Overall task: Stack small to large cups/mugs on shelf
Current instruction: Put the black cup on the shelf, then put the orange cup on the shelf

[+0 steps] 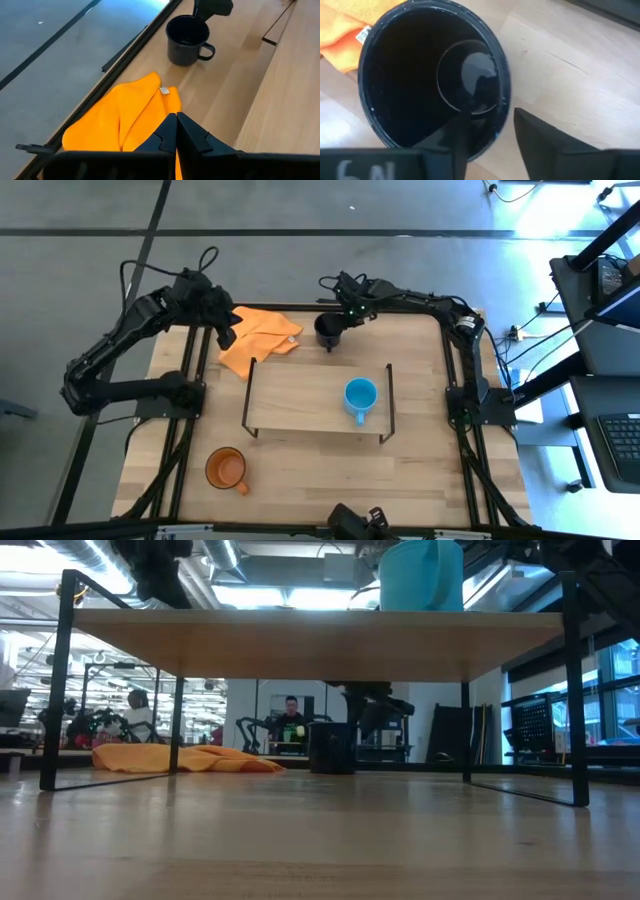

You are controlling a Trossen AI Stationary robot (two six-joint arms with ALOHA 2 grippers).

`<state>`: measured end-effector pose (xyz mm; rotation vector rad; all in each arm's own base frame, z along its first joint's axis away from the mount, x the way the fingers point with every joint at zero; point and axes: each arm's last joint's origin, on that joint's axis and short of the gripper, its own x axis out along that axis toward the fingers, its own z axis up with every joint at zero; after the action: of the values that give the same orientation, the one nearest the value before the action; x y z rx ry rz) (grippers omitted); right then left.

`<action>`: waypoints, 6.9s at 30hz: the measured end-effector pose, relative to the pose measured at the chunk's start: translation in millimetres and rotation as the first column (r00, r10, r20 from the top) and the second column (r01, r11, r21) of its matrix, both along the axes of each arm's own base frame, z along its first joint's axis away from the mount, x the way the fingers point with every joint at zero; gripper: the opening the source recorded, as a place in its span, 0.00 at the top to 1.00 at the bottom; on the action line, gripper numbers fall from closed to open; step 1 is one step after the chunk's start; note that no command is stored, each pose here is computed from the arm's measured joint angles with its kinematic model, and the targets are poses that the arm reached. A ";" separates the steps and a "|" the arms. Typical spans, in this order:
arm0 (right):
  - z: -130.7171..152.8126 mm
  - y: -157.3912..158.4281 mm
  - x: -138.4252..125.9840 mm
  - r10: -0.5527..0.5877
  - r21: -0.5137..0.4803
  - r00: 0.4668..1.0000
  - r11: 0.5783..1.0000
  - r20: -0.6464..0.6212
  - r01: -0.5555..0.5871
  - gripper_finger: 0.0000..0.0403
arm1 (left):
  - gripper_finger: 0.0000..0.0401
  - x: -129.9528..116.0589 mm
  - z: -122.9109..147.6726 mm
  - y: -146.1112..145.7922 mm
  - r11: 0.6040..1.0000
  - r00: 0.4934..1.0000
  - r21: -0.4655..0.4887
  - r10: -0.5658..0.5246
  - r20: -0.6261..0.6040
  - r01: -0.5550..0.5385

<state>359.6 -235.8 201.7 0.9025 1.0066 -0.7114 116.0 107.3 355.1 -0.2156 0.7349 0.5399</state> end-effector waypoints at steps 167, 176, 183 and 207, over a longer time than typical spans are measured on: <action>130.1 372.2 50.9 0.262 -0.183 0.964 0.947 -0.033 -0.264 1.00 | 1.00 139.6 -38.8 -138.2 0.934 0.953 -0.193 -0.286 0.101 0.301; 131.3 363.2 57.0 0.266 -0.188 0.964 0.947 -0.005 -0.262 0.98 | 1.00 141.8 -37.8 -125.9 0.945 0.958 -0.163 -0.268 0.105 0.283; 131.0 360.2 57.4 0.272 -0.185 0.962 0.945 -0.015 -0.270 0.97 | 1.00 145.6 -34.3 -115.7 0.942 0.949 -0.149 -0.280 0.148 0.301; 180.0 368.5 19.7 0.285 -0.235 0.955 0.936 0.076 -0.261 0.97 | 1.00 110.4 -21.9 -116.8 0.922 0.949 -0.229 -0.294 0.112 0.312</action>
<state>379.3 132.7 381.7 0.5837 0.9123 -0.5205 226.4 -9.5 333.2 -0.3428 0.7438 0.1428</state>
